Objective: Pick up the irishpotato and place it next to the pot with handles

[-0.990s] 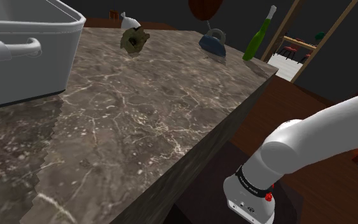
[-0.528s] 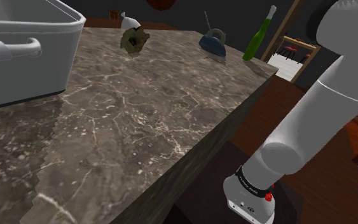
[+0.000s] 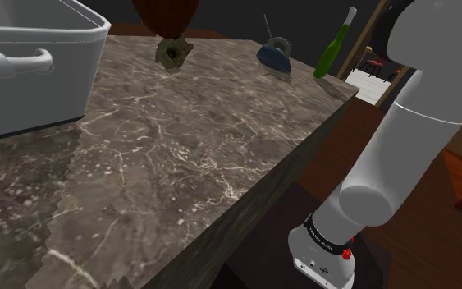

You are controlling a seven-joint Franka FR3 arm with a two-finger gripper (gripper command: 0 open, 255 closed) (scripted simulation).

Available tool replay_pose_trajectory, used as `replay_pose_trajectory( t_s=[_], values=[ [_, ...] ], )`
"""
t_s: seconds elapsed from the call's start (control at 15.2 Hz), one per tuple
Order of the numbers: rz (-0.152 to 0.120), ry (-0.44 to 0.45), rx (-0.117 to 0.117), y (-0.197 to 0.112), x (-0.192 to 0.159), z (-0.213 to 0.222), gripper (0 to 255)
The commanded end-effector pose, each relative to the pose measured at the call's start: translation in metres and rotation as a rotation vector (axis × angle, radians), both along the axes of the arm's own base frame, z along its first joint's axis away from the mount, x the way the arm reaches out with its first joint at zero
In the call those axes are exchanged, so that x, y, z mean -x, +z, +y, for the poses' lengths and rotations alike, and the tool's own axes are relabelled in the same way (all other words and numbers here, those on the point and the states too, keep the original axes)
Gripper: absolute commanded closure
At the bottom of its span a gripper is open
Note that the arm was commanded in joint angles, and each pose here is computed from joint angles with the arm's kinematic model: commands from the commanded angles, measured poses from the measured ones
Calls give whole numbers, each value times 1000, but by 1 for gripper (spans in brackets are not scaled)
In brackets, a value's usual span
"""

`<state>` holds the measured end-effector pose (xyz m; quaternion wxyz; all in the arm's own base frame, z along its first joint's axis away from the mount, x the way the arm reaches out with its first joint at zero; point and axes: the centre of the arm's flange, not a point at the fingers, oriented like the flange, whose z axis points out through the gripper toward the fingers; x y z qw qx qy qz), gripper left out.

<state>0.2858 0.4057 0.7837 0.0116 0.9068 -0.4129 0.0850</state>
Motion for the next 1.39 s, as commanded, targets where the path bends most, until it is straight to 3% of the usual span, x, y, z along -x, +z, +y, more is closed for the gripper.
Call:
replay_pose_trajectory(
  t_s=[0.0, 1.32],
  values=[
    [3, 0, -2, -10, 0, 1, 255],
    [3, 0, -2, -116, 0, 1, 255]
  ],
)
